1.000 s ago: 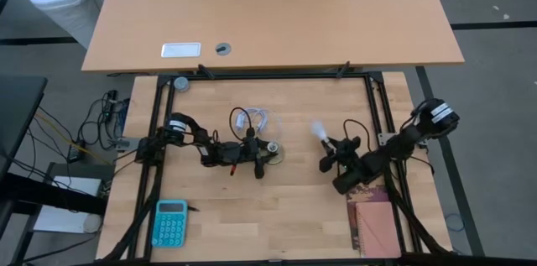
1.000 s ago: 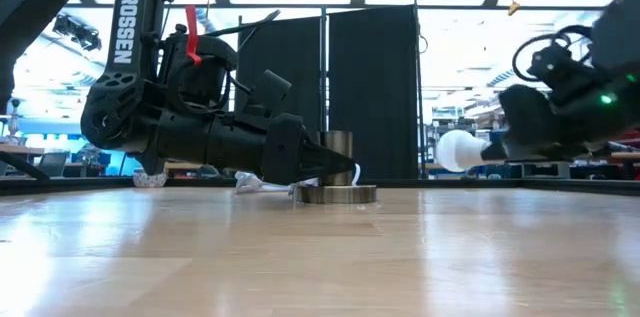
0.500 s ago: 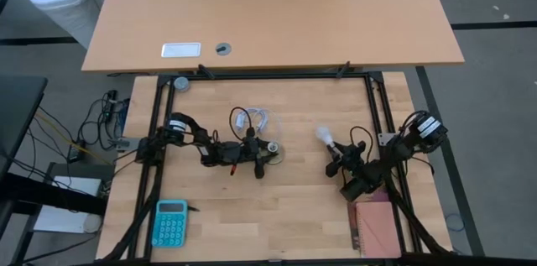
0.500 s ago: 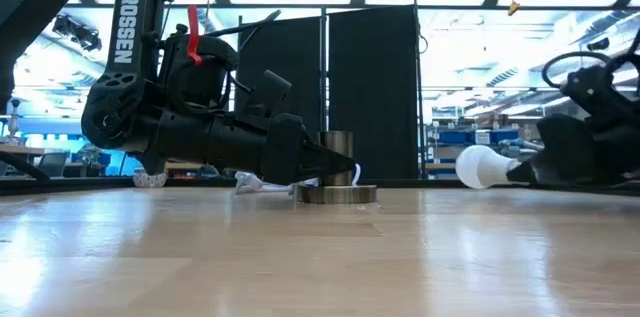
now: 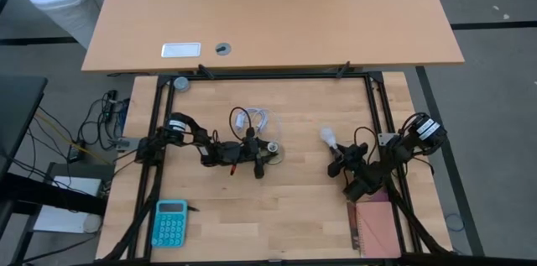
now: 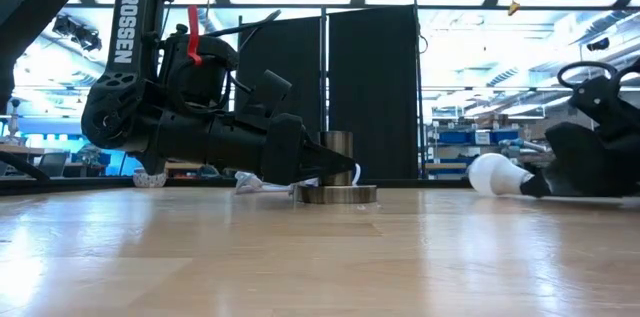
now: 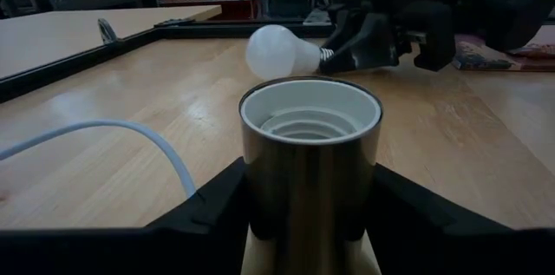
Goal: Screw lightbulb
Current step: Remove the white lightbulb from the lamp socket
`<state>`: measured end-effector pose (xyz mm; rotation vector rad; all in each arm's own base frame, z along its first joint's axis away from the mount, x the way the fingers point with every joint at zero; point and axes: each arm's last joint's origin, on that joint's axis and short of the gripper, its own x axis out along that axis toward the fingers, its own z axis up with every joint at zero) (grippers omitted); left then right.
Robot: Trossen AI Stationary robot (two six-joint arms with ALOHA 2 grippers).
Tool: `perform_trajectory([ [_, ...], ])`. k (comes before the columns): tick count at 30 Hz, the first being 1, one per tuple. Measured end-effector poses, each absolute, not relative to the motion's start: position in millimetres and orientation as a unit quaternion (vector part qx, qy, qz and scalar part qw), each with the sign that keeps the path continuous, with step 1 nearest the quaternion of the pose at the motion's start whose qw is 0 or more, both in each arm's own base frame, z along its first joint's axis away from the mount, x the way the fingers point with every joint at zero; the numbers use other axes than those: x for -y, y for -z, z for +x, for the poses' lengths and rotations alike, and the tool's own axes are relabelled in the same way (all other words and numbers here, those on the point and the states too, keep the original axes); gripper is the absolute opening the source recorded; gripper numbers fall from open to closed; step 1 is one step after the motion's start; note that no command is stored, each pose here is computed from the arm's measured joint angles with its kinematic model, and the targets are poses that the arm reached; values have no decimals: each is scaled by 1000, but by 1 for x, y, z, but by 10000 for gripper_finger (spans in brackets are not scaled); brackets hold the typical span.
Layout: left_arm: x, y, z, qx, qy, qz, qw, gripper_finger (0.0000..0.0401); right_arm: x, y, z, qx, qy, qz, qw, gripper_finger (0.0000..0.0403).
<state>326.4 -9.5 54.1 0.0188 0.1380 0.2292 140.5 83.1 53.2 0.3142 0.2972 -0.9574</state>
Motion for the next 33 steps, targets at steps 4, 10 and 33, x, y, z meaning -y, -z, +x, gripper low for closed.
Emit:
perform_trajectory([
  [4, 10, -54, 326, -69, -114, 9, 991, 193, -83, -53, 140, -145, 459, 158, 862, 124],
  [10, 10, -54, 326, -69, -114, 9, 991, 193, -83, -52, 140, -151, 460, 162, 860, 138],
  [33, 11, -53, 318, -63, -81, 22, 994, 251, -91, -95, 130, -204, 410, 203, 866, 293],
])
